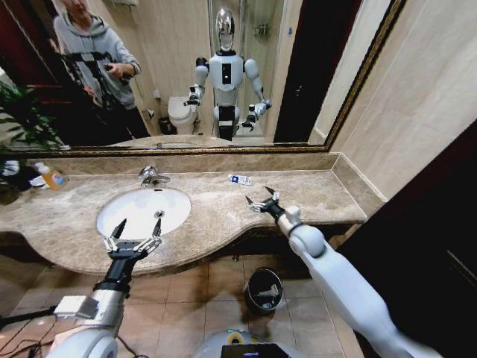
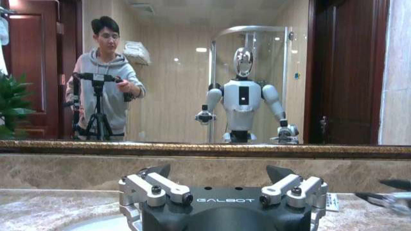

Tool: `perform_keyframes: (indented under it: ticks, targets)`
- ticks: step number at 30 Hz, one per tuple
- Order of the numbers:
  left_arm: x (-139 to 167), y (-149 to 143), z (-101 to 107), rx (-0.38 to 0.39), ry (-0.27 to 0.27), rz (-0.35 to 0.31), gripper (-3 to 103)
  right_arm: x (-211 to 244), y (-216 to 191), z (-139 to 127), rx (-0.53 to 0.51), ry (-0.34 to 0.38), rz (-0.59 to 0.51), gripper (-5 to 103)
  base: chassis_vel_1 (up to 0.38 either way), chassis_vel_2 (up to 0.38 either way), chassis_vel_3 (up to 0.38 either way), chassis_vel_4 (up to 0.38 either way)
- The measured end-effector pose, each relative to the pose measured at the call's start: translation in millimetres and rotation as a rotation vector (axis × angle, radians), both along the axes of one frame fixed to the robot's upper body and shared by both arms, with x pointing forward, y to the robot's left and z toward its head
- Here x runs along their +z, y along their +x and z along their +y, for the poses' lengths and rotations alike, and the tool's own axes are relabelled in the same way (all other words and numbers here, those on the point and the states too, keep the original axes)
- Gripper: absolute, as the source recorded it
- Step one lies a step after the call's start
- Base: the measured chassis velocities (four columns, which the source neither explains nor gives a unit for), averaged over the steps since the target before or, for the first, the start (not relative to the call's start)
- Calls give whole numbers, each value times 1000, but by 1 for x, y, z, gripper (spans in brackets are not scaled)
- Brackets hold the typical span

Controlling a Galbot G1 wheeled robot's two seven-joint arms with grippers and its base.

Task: Pick up the trash from the sink and place it in the trash bin.

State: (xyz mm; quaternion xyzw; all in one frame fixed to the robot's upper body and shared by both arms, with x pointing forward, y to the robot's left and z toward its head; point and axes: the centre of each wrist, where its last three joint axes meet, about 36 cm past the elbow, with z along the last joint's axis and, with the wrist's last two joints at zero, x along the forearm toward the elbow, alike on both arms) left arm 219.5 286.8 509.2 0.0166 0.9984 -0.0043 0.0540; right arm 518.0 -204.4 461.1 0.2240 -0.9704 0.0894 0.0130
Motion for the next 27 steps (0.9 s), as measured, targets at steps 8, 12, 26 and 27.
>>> perform_keyframes:
  ticks: [8, 12, 26, 27]
  targets:
    - [0, 0, 0, 1, 0, 0, 100, -7, 55, 17, -31, -39, 23, 100, 0, 0, 0, 0]
    - [0, 0, 0, 0, 0, 0, 100, -17, 76, 30, -39, -50, 53, 100, 0, 0, 0, 0]
    - [0, 0, 0, 0, 0, 0, 100, -12, 126, 54, -75, -54, 75, 100, 0, 0, 0, 0]
    - [0, 0, 0, 0, 0, 0, 100, -12, 132, 54, -82, -56, 81, 100, 0, 0, 0, 0]
